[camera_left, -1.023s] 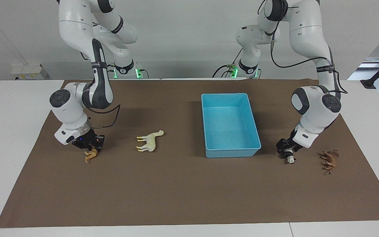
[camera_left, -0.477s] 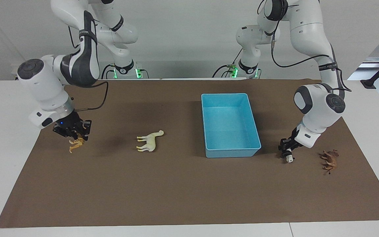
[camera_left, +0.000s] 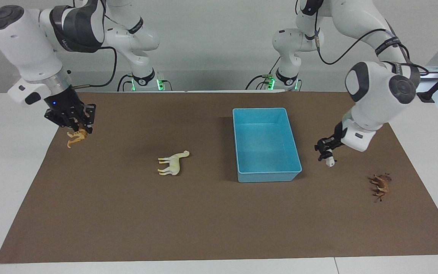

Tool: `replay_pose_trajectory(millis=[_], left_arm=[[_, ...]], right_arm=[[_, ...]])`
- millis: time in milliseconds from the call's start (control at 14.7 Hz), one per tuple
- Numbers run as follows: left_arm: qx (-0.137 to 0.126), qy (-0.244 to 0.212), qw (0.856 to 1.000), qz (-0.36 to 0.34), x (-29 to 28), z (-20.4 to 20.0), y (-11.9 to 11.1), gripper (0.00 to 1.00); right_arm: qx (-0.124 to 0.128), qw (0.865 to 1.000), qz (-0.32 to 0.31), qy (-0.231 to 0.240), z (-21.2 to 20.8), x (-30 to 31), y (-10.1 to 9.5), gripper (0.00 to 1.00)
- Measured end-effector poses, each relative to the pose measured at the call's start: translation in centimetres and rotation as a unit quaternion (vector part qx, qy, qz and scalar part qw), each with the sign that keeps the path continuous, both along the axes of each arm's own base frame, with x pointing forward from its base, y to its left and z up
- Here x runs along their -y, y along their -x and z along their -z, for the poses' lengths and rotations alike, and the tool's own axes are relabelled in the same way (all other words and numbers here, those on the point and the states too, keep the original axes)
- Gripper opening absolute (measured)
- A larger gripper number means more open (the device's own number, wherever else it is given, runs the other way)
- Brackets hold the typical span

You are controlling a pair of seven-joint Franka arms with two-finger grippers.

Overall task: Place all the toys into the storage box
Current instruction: 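Place the panda in the box while the right gripper lifts the dog, then lower the tan dog into the box while the left gripper reaches the horse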

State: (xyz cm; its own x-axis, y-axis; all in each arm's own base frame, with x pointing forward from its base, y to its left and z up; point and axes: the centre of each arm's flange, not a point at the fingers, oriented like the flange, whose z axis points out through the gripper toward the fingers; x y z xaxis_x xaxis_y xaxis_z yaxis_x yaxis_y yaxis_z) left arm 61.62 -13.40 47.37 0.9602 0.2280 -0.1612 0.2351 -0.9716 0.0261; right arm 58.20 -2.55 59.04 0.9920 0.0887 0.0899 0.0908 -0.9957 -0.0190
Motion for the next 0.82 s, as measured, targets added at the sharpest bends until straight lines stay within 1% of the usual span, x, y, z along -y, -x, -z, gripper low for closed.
replay_pose_trajectory(millis=[136,205,273,409,477,614,818], left_arm=[[-0.023,-0.016,1.0,-0.002,6.6,1.7,3.2,0.38],[-0.032,-0.023,0.999,0.001,8.6,2.9,4.7,0.38],[-0.033,-0.027,0.999,0.002,10.2,4.1,6.0,0.38],[-0.026,-0.031,0.999,0.0,12.5,5.9,8.0,0.38],[-0.023,-0.031,0.999,0.002,13.1,6.3,8.7,0.44],[-0.016,-0.029,0.999,0.001,12.9,5.8,9.0,0.69],[0.009,-0.017,1.0,0.005,9.9,2.9,8.1,1.0]], right_arm=[[0.003,1.0,0.006,-0.002,-1.3,-1.3,0.8,0.32],[0.003,1.0,0.006,-0.003,-1.7,-1.9,1.1,0.32],[0.004,1.0,0.008,-0.003,-2.0,-2.5,1.2,0.32],[0.004,1.0,0.014,-0.005,-2.4,-3.4,1.4,0.32],[0.004,1.0,0.022,-0.006,-2.6,-4.0,1.4,0.32],[0.005,0.999,0.041,-0.01,-2.8,-6.0,1.5,0.32],[0.003,0.997,0.074,-0.018,-3.0,-10.5,1.9,0.32]])
